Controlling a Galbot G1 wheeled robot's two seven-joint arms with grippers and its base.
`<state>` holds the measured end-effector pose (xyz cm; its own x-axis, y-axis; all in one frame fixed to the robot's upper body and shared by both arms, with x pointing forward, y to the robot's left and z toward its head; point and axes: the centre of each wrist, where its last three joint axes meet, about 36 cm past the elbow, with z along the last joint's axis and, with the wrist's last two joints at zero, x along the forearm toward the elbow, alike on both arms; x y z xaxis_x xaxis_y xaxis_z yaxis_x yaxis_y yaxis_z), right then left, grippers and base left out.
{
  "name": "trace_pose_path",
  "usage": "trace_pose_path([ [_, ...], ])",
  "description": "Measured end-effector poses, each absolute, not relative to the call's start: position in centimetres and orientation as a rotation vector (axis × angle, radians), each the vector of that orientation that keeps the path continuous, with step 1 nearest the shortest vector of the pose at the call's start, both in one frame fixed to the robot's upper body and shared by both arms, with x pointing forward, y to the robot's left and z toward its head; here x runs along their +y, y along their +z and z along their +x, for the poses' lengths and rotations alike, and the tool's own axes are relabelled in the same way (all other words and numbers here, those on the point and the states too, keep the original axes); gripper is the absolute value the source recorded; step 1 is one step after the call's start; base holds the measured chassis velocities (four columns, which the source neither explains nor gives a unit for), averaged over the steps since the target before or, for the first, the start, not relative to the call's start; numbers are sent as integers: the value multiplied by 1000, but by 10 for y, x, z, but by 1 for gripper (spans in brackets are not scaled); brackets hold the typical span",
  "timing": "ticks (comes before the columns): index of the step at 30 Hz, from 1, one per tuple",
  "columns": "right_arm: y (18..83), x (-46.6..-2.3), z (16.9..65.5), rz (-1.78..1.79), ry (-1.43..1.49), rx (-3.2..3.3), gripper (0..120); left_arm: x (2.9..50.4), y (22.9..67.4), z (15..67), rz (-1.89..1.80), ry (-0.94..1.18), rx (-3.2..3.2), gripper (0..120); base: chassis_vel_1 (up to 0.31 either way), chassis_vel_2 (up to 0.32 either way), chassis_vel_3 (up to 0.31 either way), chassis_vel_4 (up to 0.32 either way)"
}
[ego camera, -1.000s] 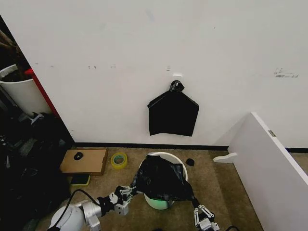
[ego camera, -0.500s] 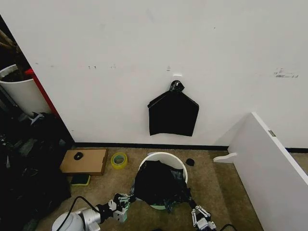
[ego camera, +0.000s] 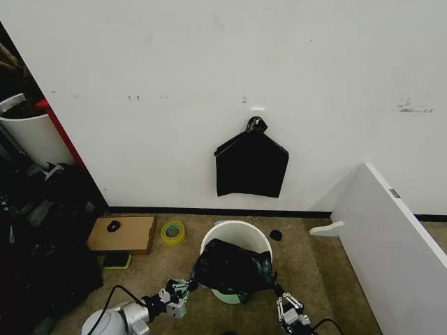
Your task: Place the garbage bag over the trash bin.
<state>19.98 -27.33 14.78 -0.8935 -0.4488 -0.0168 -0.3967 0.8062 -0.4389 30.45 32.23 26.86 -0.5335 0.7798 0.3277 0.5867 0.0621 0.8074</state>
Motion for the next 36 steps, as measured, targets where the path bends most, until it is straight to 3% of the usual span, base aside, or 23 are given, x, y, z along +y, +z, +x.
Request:
trace_pose_path([
  [9, 169, -286, 189, -843, -616, 2904, 34, 326, 267, 301, 1390, 1454, 2164, 0, 0, 0, 0, 0],
  [21, 183, -286, 165, -947, -620, 2851, 79, 346, 311, 309, 1522, 1438, 2122, 45, 0, 0, 0, 0],
  [26, 180, -282, 167, -936, -619, 2847, 97, 356, 313, 319, 1596, 1316, 2153, 63, 0, 0, 0, 0],
  [36, 187, -284, 159, -930, -593, 2855, 100, 365, 320, 323, 1787, 1055, 2108, 98, 0, 0, 0, 0],
])
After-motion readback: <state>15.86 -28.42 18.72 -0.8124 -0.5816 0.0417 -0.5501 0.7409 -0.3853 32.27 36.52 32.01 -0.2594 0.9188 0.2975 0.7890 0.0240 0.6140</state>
